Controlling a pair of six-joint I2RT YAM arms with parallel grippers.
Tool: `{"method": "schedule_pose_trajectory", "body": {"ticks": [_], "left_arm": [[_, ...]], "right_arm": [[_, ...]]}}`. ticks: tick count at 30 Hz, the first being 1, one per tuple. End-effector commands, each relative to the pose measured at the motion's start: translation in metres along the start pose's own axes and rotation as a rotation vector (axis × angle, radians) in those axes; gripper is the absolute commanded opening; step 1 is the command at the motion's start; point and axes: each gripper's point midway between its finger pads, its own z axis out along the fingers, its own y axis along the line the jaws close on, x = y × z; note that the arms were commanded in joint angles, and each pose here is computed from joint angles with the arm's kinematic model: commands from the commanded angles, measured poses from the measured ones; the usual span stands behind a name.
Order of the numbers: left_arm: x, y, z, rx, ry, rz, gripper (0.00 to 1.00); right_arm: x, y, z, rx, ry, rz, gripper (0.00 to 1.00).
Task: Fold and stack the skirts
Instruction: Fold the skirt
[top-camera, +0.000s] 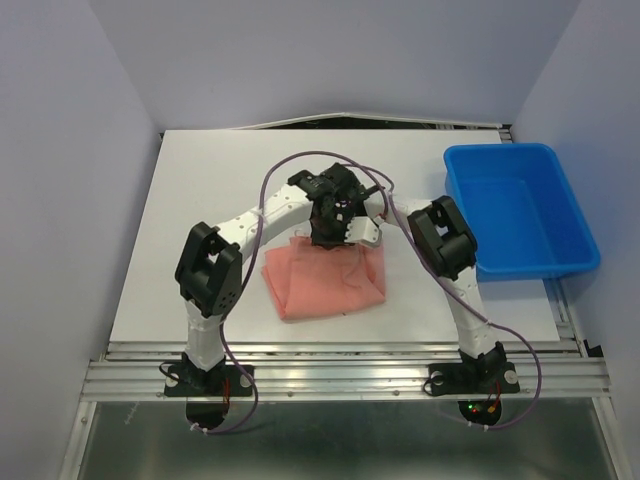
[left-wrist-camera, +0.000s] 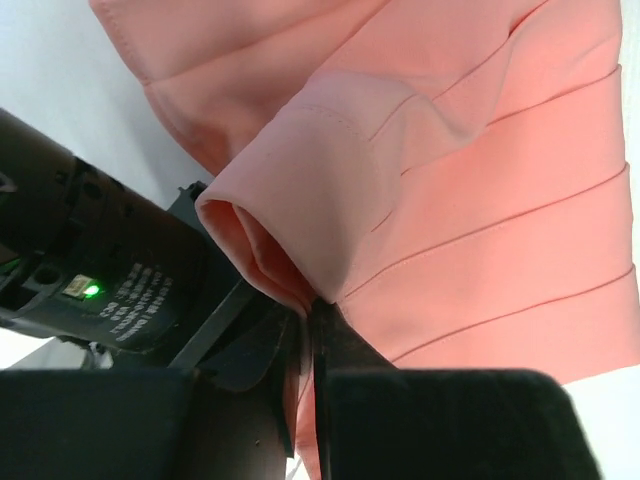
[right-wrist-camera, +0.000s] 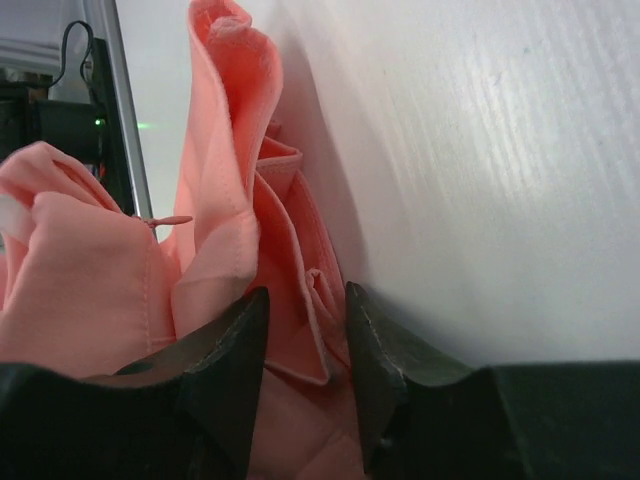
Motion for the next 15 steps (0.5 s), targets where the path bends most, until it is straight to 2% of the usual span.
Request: {"method": "schedule_pose_trajectory", "body": {"ticks": [1,6,10,11,15], "left_arm": [[0.016,0.032,0.013,-0.148,0.057,-0.018,0.28],[0.011,0.044,-0.001,-0.203,0.037,-0.059,0.40],[0.009,0.064,-0.030,-0.298,0.006,-0.117,0.43],[0.010,0.067,-0.037,-0.312,0.004,-0.133,0.43],[0.010,0.073,-0.066,-0.384,-0.028,-0.234,0.43]], "right_arm": [[0.001,-0.032,0.009,0.160,0.043,-0.007,0.51],[-0.039,-0.060,-0.021,0.292,-0.046,-0.019,0.70],[-0.080,-0.076,-0.064,0.401,-0.140,-0.051,0.81],[-0.085,-0.086,-0.081,0.444,-0.164,-0.036,0.87],[-0.118,-0.079,-0.132,0.539,-0.271,-0.061,0.96]]}}
